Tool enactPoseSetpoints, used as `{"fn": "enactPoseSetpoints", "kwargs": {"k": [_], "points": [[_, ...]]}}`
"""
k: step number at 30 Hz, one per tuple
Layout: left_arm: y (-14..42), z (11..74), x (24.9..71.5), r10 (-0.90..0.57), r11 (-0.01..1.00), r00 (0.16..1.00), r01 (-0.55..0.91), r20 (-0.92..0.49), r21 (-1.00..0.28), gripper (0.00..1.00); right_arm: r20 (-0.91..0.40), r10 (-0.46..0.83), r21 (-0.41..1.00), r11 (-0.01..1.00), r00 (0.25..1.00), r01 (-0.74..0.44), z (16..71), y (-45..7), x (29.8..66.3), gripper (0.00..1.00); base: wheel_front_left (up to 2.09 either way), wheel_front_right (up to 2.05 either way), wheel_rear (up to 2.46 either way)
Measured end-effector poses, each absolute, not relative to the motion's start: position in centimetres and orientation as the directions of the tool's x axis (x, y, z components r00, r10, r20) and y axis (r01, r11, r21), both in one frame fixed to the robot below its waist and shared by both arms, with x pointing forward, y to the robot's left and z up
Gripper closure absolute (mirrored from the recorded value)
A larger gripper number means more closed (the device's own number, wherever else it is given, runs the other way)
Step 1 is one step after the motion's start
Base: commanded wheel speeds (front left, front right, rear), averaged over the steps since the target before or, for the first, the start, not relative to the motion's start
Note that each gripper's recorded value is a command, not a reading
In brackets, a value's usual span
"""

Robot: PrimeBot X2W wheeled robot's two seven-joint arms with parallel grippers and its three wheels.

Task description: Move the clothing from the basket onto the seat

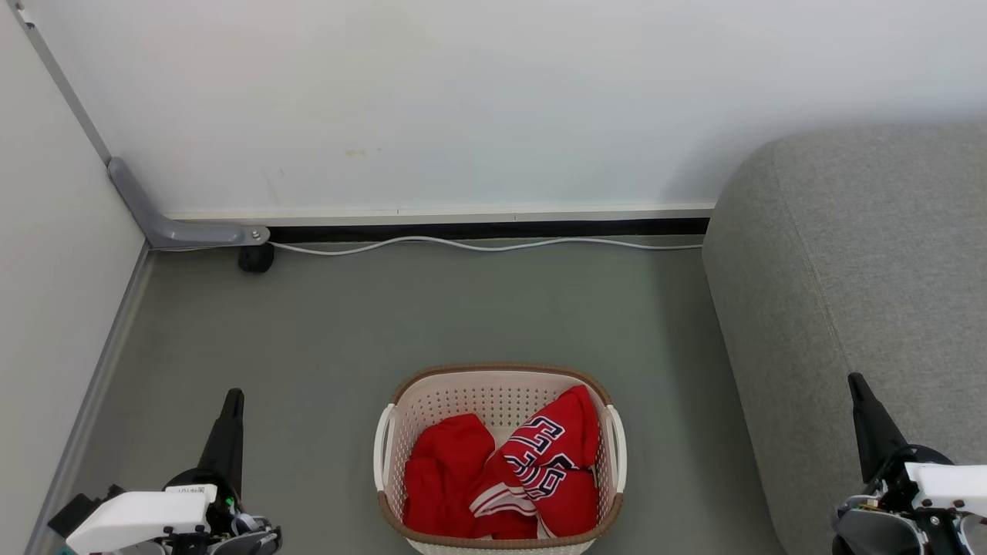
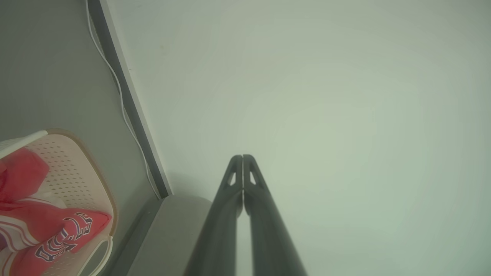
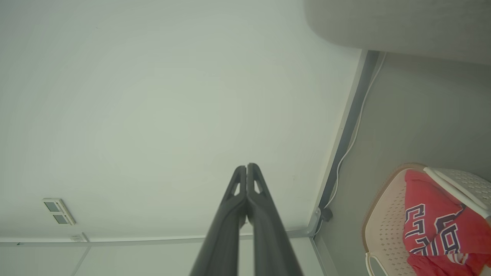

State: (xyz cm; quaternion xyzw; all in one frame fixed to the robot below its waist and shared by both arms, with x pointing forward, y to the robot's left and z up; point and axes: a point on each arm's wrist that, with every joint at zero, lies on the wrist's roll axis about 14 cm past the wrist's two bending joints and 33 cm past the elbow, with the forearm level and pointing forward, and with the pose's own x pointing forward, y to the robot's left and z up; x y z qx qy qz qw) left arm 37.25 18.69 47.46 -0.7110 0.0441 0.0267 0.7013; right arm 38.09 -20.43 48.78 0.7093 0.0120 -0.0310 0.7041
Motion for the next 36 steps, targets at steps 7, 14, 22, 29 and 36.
{"fn": "enactPoseSetpoints", "kwargs": {"k": [7,14,22,29,36], "points": [[18.69,47.46,37.25,-0.025,-0.012,0.995,-0.1,-0.1,-0.995,1.0,-0.061,-0.027,0.998,-0.008,0.998,0.061,48.77,-20.43,38.09,1.0,0.0,0.0,0.0],[18.69,47.46,37.25,-0.025,-0.012,0.995,-0.1,-0.1,-0.995,1.0,-0.061,-0.027,0.998,-0.008,0.998,0.061,48.78,-20.43,38.09,1.0,0.0,0.0,0.0],[18.69,47.46,37.25,-0.025,-0.012,0.995,-0.1,-0.1,-0.995,1.0,-0.061,-0.027,0.998,-0.008,0.998,0.061,48.77,-20.43,38.09,1.0,0.0,0.0,0.0],[18.69,47.46,37.25,-0.025,-0.012,0.995,-0.1,-0.1,-0.995,1.0,-0.061,-0.027,0.998,-0.008,0.998,0.061,48.78,-20.43,38.09,1.0,0.0,0.0,0.0],[18.69,47.46,37.25,-0.025,-0.012,0.995,-0.1,-0.1,-0.995,1.0,-0.061,-0.027,0.998,-0.008,0.998,0.061,48.78,-20.43,38.09,1.0,0.0,0.0,0.0]]}}
